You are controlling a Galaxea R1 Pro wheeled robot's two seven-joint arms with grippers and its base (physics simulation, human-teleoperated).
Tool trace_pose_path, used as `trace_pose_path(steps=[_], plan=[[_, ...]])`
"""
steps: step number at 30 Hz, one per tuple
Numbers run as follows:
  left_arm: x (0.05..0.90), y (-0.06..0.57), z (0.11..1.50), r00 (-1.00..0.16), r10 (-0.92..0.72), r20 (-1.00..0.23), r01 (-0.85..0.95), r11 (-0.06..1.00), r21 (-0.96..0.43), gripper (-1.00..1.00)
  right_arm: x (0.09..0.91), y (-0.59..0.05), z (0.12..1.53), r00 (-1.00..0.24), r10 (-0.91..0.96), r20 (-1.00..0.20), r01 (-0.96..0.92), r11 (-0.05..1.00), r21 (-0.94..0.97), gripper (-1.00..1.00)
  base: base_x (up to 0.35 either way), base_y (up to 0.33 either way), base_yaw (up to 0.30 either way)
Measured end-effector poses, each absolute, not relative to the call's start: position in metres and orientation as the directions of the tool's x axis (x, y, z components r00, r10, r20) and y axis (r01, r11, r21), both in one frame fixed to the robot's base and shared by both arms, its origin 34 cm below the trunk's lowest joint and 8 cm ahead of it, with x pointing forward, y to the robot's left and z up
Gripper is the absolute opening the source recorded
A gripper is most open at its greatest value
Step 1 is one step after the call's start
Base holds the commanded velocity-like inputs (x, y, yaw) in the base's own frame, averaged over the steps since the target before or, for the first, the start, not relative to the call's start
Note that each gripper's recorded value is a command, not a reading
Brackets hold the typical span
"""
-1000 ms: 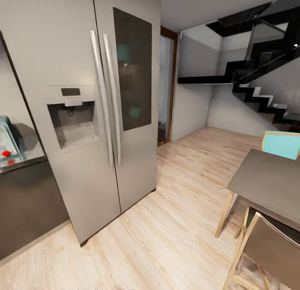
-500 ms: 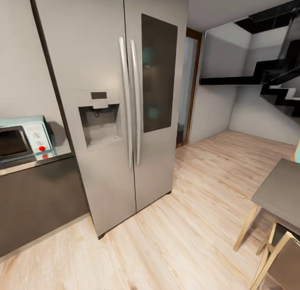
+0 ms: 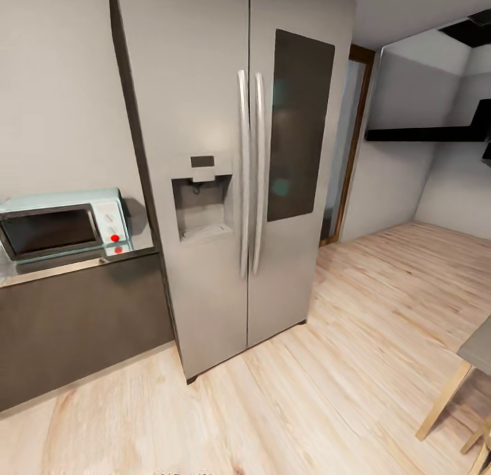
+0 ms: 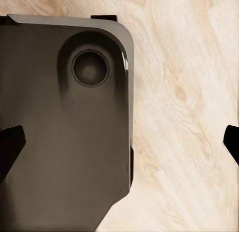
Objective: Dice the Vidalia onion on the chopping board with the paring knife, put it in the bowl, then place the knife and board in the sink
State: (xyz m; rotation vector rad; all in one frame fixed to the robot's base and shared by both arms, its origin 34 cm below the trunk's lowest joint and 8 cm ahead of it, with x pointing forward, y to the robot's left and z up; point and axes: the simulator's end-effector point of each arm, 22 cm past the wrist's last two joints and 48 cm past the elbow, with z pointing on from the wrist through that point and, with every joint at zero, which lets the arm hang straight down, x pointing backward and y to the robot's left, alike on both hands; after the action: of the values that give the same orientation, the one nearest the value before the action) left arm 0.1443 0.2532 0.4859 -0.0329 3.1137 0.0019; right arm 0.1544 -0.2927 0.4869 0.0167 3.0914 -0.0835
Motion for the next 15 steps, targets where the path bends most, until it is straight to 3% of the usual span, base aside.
trace_pose_path(steps=[15], plan=[[0.143,0.253,0.508,-0.999,-0.021,-0.027,-0.021,1.000,0.001,1.00,0.153,-0.293,0.509,-0.999,0.010,-0.049,0.012,0.998,-0.054,1.00,0.000,0.000,0.295]])
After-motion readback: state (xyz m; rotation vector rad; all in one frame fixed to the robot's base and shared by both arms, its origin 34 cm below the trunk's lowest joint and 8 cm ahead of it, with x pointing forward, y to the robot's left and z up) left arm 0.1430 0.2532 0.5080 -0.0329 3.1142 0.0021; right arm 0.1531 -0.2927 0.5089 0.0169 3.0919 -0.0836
